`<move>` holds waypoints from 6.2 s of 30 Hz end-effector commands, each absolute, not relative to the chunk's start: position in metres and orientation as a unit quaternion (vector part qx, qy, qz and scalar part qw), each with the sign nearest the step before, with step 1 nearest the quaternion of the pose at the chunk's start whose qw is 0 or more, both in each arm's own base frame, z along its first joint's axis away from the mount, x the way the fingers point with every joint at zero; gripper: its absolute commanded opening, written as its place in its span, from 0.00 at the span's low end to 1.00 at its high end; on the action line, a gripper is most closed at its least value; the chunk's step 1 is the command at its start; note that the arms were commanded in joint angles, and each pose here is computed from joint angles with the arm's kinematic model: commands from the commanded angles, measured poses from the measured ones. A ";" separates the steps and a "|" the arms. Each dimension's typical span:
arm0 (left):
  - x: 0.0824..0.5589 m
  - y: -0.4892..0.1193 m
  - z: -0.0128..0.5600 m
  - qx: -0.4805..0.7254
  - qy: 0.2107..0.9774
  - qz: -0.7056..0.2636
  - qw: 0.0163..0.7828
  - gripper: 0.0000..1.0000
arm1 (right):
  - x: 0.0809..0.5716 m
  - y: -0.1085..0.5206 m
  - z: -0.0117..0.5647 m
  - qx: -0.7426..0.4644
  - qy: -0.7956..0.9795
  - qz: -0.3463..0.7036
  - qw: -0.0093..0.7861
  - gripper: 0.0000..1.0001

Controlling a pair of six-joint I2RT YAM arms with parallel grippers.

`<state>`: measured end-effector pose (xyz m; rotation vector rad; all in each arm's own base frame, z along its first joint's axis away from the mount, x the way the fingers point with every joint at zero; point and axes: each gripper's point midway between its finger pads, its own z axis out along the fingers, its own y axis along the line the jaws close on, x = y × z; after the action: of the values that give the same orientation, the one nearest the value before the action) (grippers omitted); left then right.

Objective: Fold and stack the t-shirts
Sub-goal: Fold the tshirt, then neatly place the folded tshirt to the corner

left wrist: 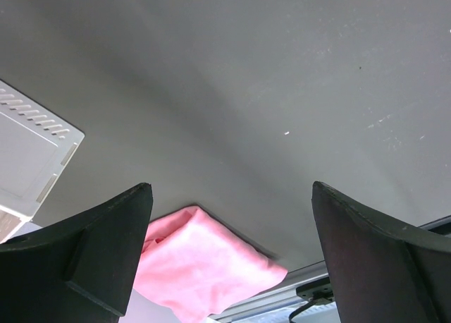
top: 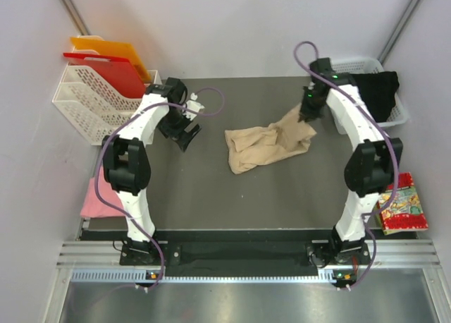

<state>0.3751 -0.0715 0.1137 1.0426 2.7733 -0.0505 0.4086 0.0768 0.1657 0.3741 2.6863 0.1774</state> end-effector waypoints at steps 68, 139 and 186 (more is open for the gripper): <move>0.382 -0.107 0.151 0.286 0.938 -0.110 0.159 0.99 | 0.324 0.317 0.042 -0.047 0.862 0.499 -0.078 0.87; 0.367 -0.244 -0.081 0.025 0.980 -0.198 -0.007 0.99 | 0.357 0.260 0.063 0.025 0.859 0.511 0.001 0.81; 0.298 -0.038 0.133 0.279 0.957 0.042 -0.063 0.00 | 0.399 0.200 0.160 0.054 0.822 0.549 0.145 0.82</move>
<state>0.3324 -0.0709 0.0989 0.8284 3.0366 -0.0886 0.3964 0.1963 0.1218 0.2834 2.4817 1.5785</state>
